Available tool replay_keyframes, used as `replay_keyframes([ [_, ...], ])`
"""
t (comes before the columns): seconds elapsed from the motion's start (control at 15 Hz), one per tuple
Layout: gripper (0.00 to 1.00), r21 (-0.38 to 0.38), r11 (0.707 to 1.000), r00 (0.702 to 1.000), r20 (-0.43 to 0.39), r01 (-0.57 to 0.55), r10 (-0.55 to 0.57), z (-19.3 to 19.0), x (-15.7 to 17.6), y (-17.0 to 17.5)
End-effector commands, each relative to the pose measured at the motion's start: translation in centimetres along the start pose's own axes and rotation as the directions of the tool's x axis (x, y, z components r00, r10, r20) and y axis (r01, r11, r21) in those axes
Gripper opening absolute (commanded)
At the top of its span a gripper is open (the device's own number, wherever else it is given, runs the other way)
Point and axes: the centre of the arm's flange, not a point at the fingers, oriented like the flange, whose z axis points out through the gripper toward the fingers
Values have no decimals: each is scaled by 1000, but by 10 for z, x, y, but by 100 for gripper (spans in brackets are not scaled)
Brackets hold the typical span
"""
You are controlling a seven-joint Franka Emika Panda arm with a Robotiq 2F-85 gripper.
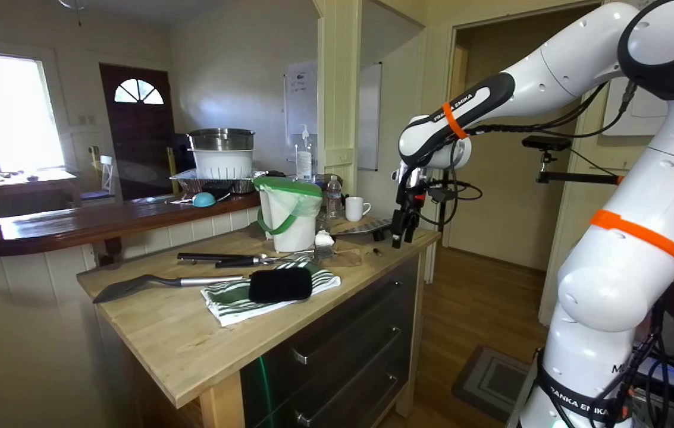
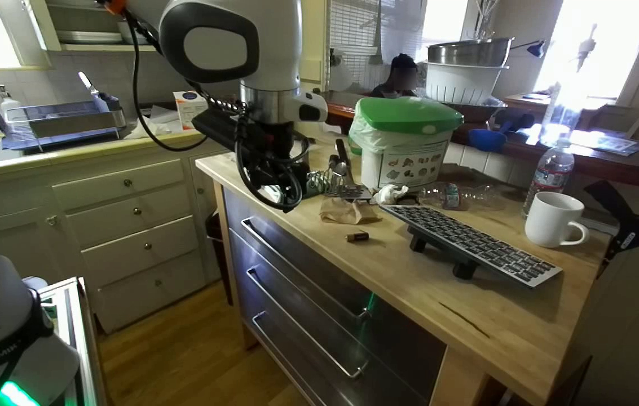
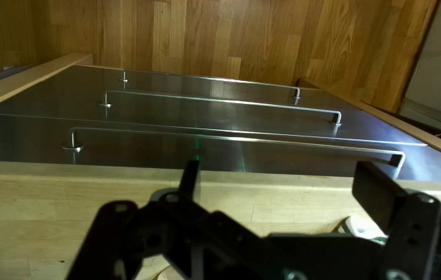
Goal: Pick up the battery and put it on the left side of the table
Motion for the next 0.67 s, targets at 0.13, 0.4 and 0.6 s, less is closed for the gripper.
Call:
replay_keyframes([
  [0.13,100,-64,977,979,-28,-202,201,-1,11,8],
  [0.4,100,-70,909,911,-72,-411,406,-9,24,20],
  [0.6,100,-88,833,836,-121,-547,536,-11,29,36],
])
